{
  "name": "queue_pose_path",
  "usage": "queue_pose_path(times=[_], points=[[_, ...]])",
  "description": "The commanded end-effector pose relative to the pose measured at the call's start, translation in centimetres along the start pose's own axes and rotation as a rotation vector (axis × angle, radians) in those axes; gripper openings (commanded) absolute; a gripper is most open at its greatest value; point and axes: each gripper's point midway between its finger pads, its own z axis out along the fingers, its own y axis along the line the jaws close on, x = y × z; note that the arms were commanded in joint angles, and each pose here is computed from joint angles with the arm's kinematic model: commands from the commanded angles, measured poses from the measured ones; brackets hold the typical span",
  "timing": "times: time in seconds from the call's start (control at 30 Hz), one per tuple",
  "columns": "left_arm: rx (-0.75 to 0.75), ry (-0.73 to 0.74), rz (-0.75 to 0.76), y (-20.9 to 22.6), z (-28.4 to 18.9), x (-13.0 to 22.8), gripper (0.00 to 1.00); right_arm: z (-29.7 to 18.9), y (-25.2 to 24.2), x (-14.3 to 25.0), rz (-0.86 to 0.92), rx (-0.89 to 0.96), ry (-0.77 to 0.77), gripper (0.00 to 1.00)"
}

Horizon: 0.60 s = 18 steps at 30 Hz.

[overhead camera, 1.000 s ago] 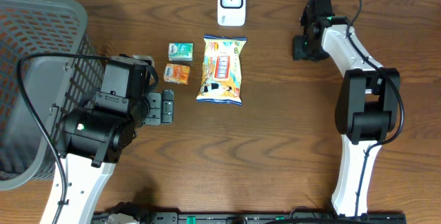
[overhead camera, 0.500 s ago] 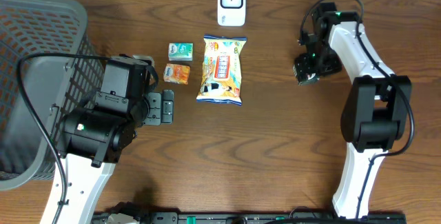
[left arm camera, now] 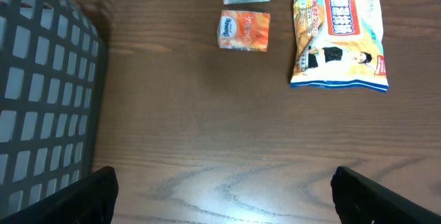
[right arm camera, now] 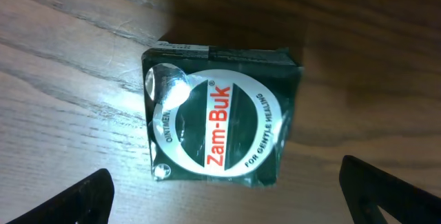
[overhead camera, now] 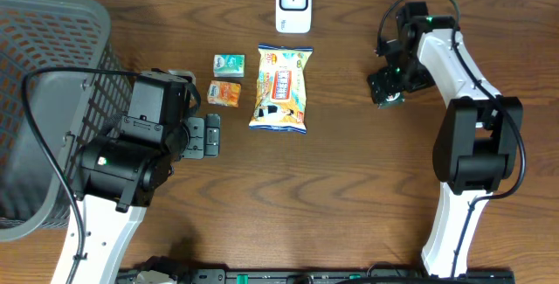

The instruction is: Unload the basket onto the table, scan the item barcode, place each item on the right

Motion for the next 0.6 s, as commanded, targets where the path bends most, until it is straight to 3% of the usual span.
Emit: queue_pose_path(times=[0.0,0.57], points=[[-0.005,-0.006,0.001,0.1,-0.2,-0.3,0.98,0.5,-0.6,0.4,-0.004,0.004,-0.018,0.99],[-0.005,-0.006,0.001,0.1,-0.2,-0.3,0.98,3.1,0.9,-0.6,-0.093,-0.073,-0.105,0.95]])
